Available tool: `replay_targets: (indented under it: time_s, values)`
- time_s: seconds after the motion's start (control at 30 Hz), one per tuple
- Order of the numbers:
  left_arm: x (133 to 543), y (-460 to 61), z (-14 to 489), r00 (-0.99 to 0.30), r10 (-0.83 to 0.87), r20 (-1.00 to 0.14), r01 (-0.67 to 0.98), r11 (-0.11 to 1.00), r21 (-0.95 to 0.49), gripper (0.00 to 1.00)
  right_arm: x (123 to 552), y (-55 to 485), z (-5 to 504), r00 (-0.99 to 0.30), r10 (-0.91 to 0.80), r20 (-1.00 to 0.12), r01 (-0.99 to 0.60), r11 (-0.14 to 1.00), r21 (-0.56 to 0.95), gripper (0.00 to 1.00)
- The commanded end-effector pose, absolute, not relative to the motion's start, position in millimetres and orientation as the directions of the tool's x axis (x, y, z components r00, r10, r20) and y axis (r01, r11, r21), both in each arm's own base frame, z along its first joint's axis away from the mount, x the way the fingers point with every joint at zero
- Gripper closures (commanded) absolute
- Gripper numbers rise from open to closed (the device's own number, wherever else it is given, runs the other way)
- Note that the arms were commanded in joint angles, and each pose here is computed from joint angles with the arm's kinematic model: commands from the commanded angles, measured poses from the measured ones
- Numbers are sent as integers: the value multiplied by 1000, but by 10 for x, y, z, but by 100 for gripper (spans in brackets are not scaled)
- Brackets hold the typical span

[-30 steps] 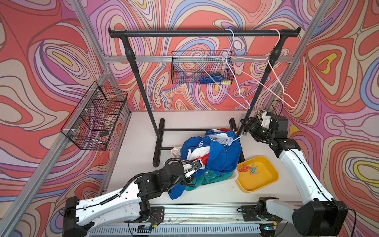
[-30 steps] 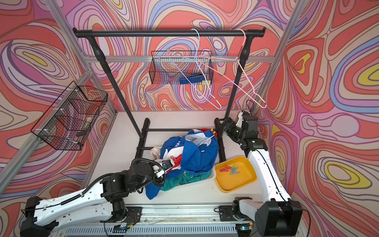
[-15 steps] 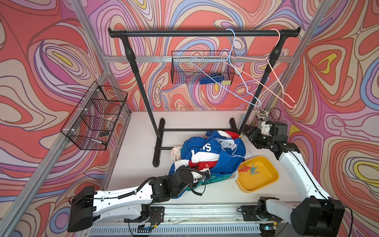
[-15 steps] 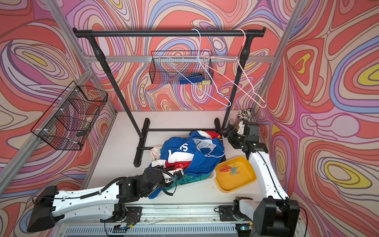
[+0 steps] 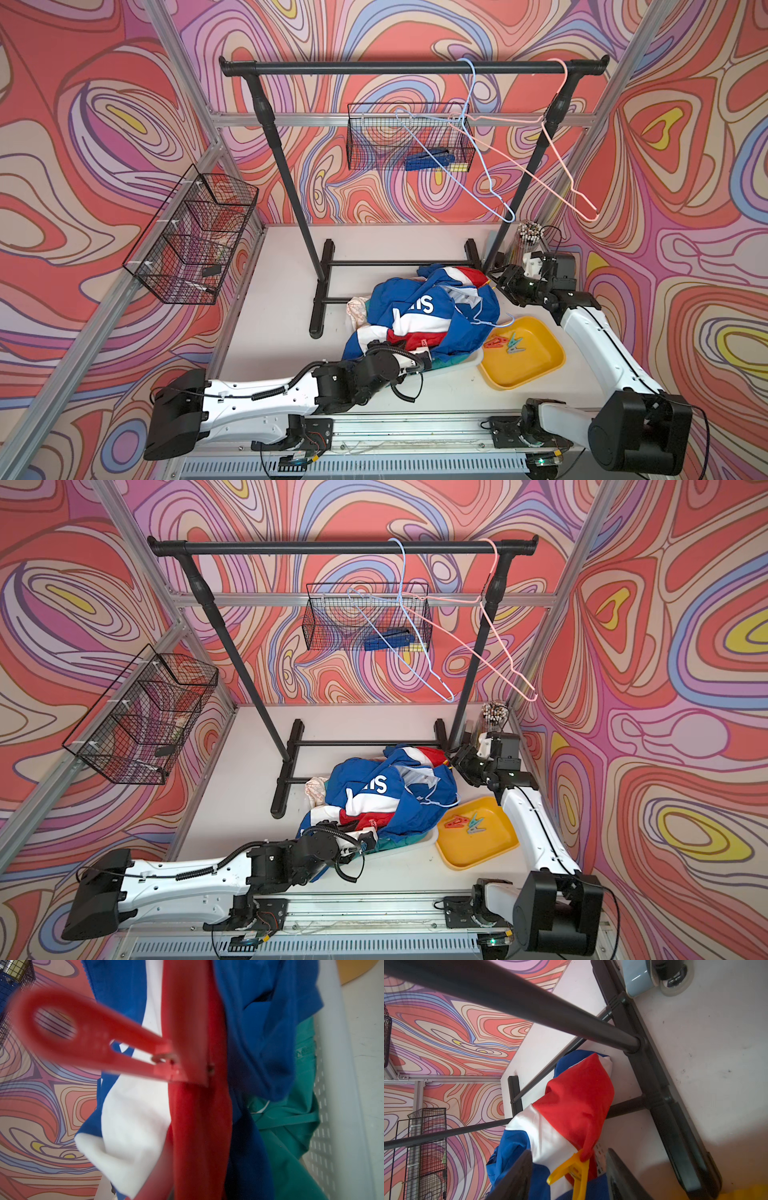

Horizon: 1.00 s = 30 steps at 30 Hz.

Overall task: Remove the clothespins securing jackets to the hanger
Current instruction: Remove the clothespin from the hanger.

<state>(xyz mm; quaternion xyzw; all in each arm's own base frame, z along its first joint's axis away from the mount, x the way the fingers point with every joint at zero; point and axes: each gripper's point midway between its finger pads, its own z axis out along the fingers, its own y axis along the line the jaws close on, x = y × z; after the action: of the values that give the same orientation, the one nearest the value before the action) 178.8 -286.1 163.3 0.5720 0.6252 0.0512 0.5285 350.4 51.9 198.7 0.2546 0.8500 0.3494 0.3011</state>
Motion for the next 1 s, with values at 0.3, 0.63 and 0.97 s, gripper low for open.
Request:
replay_targets:
  time_s: [0.3, 0.63, 0.97]
  values:
    - [1667, -2877, 1379, 221, 804, -551, 697, 265, 667, 100, 3392, 560, 1775, -715, 636, -292, 248, 620, 744, 53]
    - [1639, -2886, 1340, 227, 812, -538, 696, 252, 673, 100, 3340, 568, 1732, -720, 634, -281, 261, 623, 737, 62]
    - [1620, -2894, 1325, 227, 813, -537, 701, 246, 669, 100, 3287, 558, 1689, -717, 641, -274, 276, 622, 733, 81]
